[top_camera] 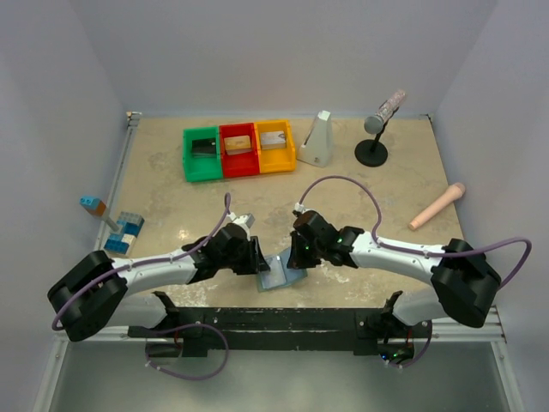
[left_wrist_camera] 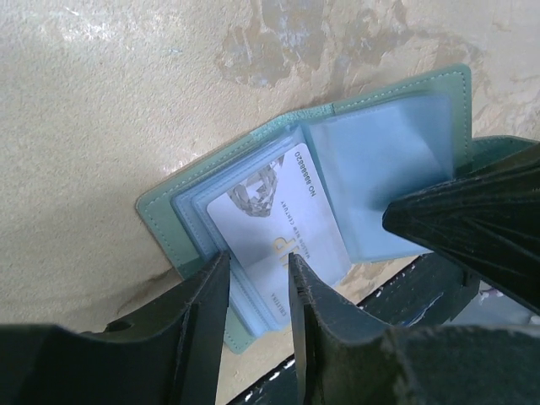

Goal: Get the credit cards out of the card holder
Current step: Remove the credit card from the card holder.

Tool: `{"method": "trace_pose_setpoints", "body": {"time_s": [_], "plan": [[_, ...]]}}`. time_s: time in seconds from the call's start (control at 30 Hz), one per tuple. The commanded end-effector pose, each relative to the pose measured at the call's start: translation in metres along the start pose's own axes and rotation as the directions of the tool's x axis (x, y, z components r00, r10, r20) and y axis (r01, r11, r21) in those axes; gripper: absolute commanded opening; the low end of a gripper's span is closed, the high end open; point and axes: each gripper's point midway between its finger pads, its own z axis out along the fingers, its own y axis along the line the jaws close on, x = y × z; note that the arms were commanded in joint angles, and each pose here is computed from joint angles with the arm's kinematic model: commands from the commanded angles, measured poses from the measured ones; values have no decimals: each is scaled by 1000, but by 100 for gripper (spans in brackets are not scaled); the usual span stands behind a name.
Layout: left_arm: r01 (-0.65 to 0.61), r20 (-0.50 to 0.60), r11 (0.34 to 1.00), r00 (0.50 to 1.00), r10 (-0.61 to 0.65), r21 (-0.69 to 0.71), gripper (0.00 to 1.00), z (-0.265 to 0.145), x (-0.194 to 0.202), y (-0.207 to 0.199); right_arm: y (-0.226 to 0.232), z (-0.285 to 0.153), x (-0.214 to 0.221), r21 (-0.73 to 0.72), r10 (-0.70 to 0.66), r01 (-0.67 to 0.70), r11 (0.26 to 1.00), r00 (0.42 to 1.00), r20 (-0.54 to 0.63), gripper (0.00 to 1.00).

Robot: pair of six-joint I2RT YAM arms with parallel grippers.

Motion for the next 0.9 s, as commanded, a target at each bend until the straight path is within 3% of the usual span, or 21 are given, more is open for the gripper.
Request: {"method": "trace_pose_setpoints", "body": {"time_s": [0.0,0.37,0.87], "plan": [[6,3,996,1000,-6,-86,39,6,6,24,25,-3,-5,-109,-39,40,993,999,3,4],[3,5,983,1000,-2,-183,38,3,7,52,-7,9,2,-19,42,-42,999,999,6,7],[-53,71,992,996,62,-117,40,-13,-25,20,-33,17,20,38,91,-91,995,996,-15,5]]}}
